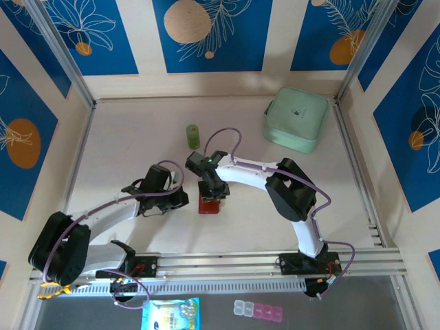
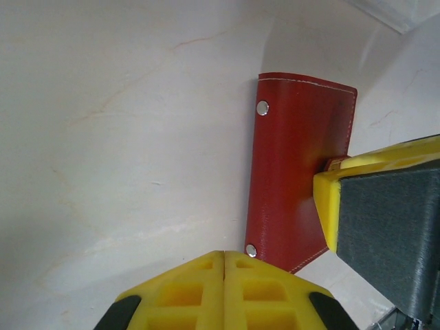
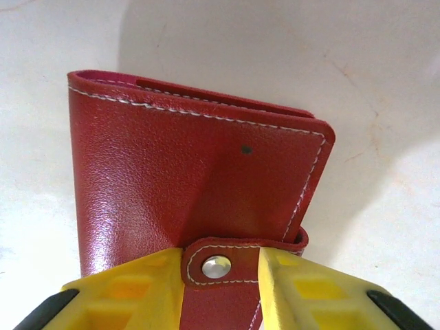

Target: Take the credit cards out of the card holder

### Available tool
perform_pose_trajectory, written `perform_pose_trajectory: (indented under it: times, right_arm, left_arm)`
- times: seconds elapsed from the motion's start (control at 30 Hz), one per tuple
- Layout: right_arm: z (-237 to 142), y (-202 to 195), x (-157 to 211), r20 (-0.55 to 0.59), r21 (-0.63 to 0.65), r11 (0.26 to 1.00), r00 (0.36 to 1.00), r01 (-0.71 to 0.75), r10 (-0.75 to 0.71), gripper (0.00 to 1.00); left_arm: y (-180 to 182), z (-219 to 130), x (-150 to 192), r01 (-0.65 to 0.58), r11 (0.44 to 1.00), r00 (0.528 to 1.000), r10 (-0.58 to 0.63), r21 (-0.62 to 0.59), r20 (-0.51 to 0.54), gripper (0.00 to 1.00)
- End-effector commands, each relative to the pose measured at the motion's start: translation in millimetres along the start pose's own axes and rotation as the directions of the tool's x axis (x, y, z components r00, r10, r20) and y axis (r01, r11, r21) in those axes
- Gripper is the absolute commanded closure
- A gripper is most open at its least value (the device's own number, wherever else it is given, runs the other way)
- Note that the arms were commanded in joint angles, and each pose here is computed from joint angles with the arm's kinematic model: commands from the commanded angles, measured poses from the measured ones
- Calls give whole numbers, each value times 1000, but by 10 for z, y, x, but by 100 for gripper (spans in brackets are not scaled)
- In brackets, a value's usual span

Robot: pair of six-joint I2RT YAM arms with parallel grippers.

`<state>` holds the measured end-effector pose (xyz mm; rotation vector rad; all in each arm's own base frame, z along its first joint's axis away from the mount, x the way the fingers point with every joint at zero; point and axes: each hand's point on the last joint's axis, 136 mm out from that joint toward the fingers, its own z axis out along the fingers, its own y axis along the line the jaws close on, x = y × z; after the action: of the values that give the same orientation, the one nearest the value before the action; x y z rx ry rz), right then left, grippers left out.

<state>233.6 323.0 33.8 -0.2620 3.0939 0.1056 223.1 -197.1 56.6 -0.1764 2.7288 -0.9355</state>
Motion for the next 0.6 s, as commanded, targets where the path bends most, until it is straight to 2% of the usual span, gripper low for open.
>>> perform_pose_trajectory:
  times: [0.0,0.23,0.57]
  right_arm:
    - [89,-14,45,-17,19,1000,1000,-18,18,68]
    - [145,-29,82,-29,-21,999,999,-46,45,76]
    - [202,-38,120,-51,-123,987,994,-101,95,82]
  left_arm:
    - [-32,31,24,-2,999,1000,3,39,-22,100]
    - [-145,96,13,12,996,999,-8,92,-45,100]
    - [-285,214,58,8,994,997,0,109,-77,100]
